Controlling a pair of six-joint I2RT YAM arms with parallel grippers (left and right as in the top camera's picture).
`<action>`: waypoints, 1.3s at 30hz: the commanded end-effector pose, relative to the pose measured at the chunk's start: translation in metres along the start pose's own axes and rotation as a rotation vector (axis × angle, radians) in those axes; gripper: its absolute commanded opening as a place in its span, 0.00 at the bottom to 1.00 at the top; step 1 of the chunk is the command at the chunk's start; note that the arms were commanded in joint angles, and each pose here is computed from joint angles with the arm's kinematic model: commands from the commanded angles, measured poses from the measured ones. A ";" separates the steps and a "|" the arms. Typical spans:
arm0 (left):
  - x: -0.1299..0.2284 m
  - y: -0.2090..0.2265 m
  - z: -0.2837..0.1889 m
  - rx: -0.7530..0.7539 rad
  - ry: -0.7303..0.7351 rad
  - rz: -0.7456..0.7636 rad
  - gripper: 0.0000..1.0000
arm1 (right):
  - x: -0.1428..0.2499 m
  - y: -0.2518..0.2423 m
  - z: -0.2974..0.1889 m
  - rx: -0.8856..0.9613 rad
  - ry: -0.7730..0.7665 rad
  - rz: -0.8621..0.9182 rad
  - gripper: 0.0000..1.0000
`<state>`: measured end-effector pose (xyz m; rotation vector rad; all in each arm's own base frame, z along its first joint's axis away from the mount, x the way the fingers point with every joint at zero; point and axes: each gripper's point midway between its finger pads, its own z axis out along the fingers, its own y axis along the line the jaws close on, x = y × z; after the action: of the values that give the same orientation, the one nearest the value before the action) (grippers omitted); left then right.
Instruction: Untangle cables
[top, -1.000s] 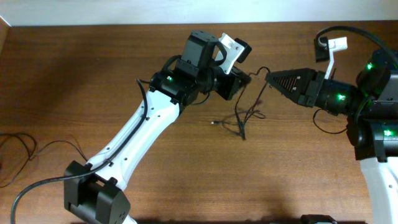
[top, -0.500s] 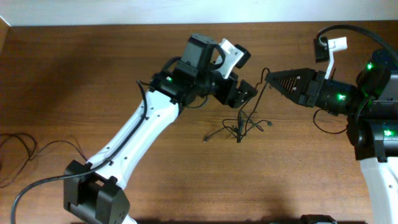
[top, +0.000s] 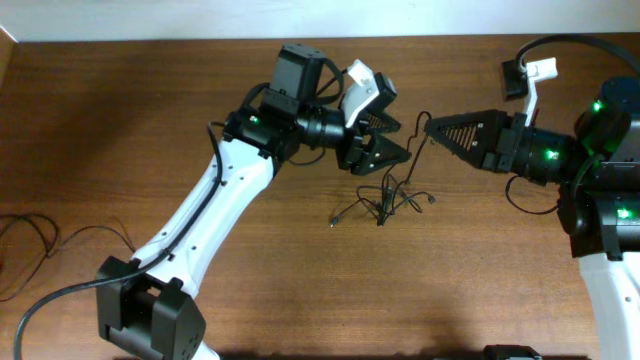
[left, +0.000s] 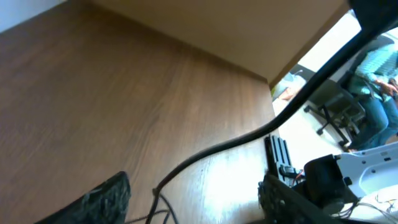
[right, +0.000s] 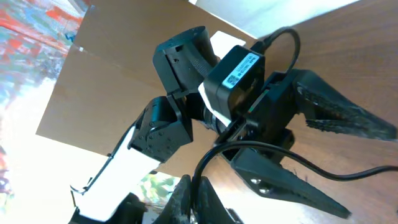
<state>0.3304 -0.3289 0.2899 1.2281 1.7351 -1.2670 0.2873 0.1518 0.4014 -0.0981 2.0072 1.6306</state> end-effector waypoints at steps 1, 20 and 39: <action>-0.001 -0.010 0.010 0.048 -0.006 0.045 0.64 | 0.003 0.017 -0.003 -0.040 0.022 -0.007 0.04; -0.003 0.057 -0.005 -0.211 -0.050 -0.197 0.00 | 0.004 0.020 -0.003 -0.054 0.031 -0.006 0.04; -0.094 0.047 -0.164 -0.482 -0.448 -0.393 0.00 | 0.022 -0.149 0.012 0.650 0.009 0.146 0.91</action>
<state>0.4356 -0.1977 0.3619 0.3697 1.9094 -1.0484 0.3239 0.1167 0.2804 0.3207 2.4124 1.0494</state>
